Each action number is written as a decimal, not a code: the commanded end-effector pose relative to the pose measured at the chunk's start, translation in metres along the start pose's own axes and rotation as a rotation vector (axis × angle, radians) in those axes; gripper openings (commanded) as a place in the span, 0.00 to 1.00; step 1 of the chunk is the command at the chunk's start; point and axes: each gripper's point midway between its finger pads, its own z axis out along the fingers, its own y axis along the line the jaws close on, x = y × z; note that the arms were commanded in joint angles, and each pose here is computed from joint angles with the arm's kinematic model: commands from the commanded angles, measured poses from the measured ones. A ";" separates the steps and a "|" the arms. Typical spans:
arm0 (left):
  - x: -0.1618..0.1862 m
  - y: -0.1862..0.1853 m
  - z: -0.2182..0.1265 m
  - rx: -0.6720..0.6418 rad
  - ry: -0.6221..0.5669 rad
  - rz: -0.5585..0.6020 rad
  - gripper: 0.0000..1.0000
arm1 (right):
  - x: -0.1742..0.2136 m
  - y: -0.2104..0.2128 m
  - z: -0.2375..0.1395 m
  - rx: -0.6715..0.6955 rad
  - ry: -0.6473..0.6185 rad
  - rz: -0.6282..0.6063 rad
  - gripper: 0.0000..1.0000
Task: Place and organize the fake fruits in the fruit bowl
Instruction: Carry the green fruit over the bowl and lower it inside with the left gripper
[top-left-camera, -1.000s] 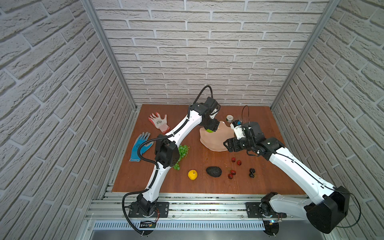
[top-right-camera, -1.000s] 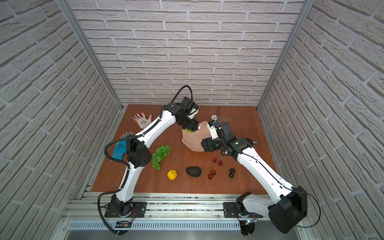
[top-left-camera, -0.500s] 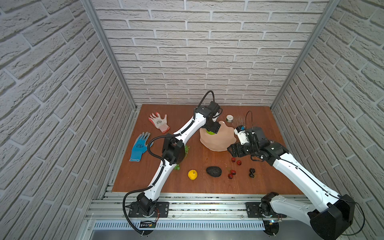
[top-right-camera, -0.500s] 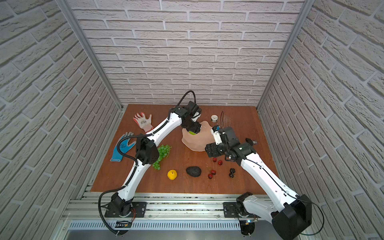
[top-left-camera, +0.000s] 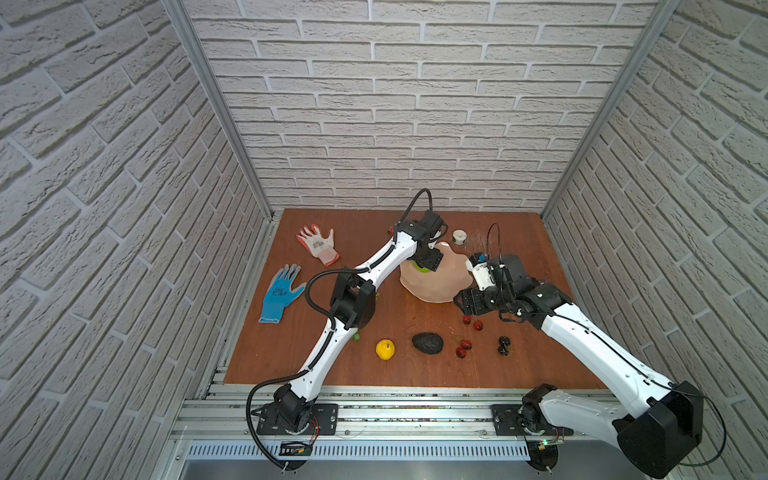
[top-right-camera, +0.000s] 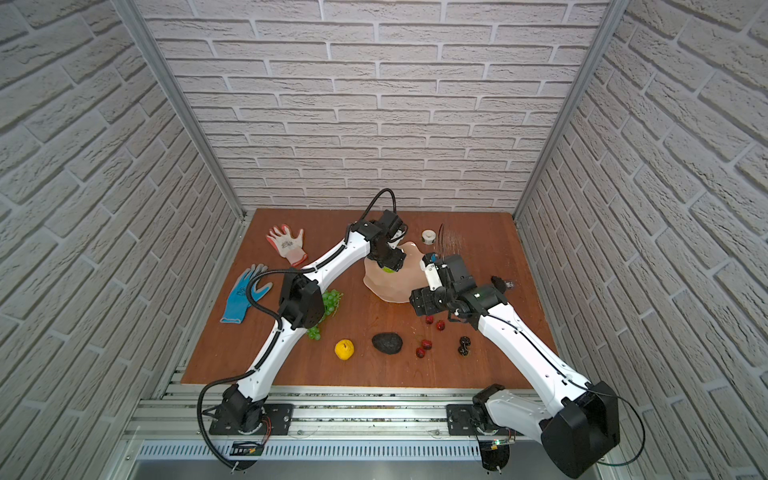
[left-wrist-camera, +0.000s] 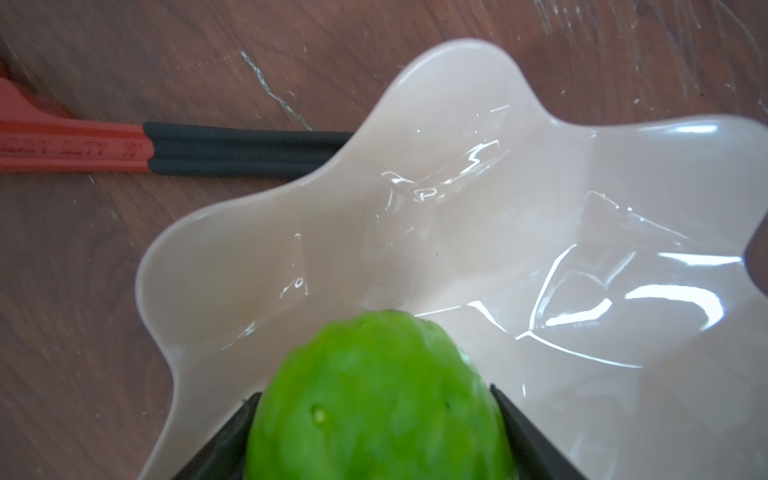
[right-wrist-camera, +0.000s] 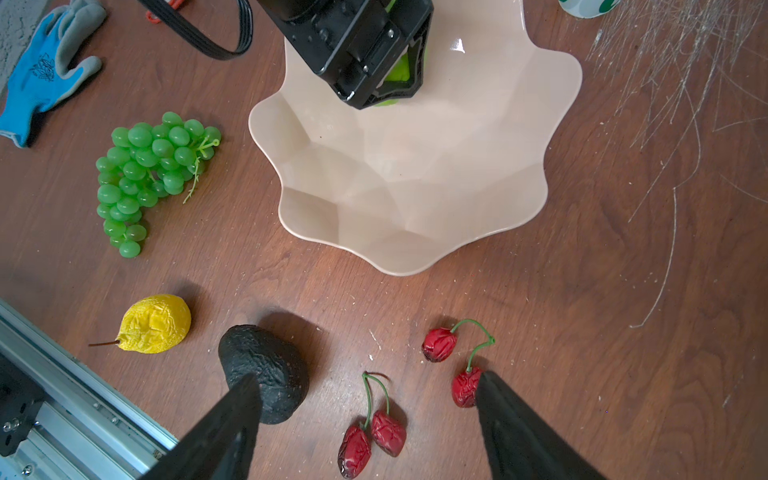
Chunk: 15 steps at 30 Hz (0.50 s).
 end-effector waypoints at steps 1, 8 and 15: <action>-0.010 -0.001 0.007 -0.024 -0.039 0.023 0.61 | -0.002 0.000 0.003 -0.005 -0.018 -0.014 0.82; -0.006 -0.004 0.016 -0.022 -0.029 0.034 0.62 | 0.000 -0.001 0.006 -0.003 -0.009 -0.022 0.82; -0.002 -0.006 0.022 -0.027 -0.018 0.042 0.67 | 0.002 -0.002 0.007 0.001 -0.005 -0.024 0.82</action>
